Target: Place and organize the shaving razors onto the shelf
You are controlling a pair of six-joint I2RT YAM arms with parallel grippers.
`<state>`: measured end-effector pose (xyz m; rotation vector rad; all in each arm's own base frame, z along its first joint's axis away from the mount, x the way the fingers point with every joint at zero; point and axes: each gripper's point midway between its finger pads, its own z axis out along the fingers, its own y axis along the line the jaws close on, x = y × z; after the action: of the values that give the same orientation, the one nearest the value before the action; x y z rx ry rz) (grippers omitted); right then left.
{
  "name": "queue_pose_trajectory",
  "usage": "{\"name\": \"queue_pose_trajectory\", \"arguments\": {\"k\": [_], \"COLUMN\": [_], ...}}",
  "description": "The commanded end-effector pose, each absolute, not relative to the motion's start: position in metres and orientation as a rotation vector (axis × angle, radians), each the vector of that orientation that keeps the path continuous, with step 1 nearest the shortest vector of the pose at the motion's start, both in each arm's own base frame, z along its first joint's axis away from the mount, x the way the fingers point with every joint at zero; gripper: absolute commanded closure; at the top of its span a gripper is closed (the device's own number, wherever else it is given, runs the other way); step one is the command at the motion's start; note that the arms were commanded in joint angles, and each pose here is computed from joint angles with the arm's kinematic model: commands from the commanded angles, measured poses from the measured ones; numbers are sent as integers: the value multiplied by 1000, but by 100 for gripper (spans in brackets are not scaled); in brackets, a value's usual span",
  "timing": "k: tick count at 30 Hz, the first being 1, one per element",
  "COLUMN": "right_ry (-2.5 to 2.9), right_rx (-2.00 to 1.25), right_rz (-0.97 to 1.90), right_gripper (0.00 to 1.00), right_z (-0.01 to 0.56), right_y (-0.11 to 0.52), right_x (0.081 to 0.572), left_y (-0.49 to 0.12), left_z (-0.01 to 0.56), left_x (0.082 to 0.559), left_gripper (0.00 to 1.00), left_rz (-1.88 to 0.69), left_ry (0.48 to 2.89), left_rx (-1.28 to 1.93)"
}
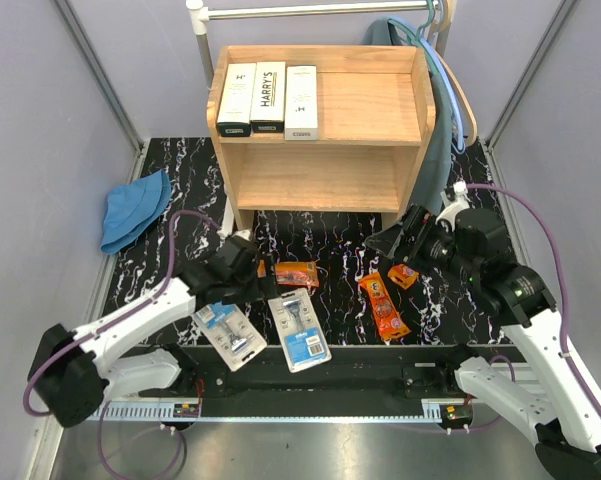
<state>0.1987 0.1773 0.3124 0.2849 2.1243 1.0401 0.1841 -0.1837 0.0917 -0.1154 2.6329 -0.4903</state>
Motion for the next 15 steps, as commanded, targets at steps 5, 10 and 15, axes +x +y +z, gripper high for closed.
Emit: {"name": "queue_pose_trajectory", "arguments": {"k": [5,10,15], "right_ry": [2259,2386,2562], "right_rx": [393,500,474], "right_rz": [934,569,370], "right_gripper": [7,6,5], "right_z": [242,188,153], "right_y": [160,116,108], "right_x": [180,178,178], "left_y": [-239,-257,-263], "left_z": [92,97,108], "left_x": [195,191,188], "left_gripper": [6,7,6], "left_rz": [-551,-578,-634], "left_ry": [2637,2640,2630], "left_rx": [-47,18,36]}}
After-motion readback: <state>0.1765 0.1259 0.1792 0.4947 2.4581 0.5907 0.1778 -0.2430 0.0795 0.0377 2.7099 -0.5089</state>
